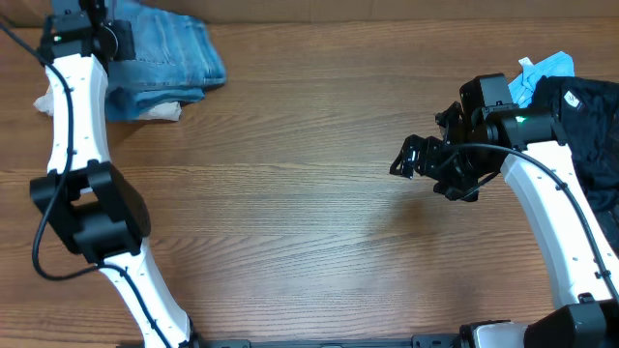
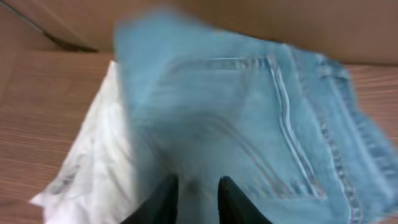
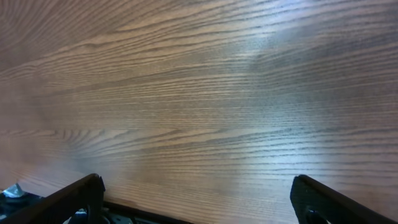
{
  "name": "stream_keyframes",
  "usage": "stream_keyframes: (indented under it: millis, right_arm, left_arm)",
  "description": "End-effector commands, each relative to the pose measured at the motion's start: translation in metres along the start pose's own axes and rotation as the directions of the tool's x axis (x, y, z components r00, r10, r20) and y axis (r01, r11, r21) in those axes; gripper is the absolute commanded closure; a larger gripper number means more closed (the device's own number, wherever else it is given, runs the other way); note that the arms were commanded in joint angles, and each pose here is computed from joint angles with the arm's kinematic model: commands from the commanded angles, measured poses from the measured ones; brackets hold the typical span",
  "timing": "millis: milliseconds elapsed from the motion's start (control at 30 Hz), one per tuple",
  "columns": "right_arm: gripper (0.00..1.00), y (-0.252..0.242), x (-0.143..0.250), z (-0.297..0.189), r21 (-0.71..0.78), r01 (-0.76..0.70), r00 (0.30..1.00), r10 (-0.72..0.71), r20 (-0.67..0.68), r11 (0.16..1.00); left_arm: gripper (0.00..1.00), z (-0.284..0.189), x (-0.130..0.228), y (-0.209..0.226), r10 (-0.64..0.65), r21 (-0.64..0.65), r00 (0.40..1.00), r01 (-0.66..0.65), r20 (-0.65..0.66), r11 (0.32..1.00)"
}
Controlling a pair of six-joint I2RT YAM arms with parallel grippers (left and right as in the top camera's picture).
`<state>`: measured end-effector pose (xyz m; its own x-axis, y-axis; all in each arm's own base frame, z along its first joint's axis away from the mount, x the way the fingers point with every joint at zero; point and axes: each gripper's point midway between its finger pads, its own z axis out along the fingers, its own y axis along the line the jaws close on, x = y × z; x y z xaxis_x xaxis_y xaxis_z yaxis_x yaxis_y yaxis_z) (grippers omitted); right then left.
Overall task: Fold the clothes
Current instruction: 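Release the jeans and lift the left gripper away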
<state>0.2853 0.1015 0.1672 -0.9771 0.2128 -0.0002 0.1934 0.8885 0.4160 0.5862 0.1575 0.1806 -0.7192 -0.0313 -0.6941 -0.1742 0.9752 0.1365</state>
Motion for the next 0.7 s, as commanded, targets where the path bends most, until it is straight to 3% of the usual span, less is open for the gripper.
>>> stream_keyframes:
  millis: [0,200,333,400,500,667]
  right_arm:
    - [0.0,0.001,-0.005,-0.006,0.003,0.006,1.0,-0.006,0.024,1.0]
    - [0.0,0.001,-0.005,-0.006,0.003,0.006,1.0,-0.006,0.024,1.0]
    - [0.0,0.001,-0.005,-0.006,0.002,0.006,1.0,-0.006,0.025,1.0]
    - [0.0,0.001,-0.005,-0.006,0.002,0.006,1.0,-0.006,0.025,1.0]
    - [0.0,0.001,-0.005,-0.006,0.003,0.006,1.0,-0.006,0.024,1.0]
    - [0.0,0.001,-0.005,-0.006,0.002,0.007,1.0,-0.007,0.025,1.0]
  left_arm:
    - [0.75,0.008,-0.005,0.016,-0.029,-0.035,0.999,0.03,0.025,0.999]
    - [0.75,0.012,-0.007,0.035,-0.05,-0.059,0.998,0.053,0.046,0.997]
    - [0.51,0.012,0.002,0.043,-0.081,-0.065,0.997,0.081,0.016,0.995]
    - [0.51,0.01,0.006,0.046,-0.105,-0.068,0.994,0.105,0.002,0.992]
    - [0.41,0.005,0.013,0.056,-0.191,-0.074,0.981,0.189,-0.022,0.979]
    - [0.18,0.003,0.037,0.064,-0.324,-0.006,0.94,0.325,-0.104,0.946]
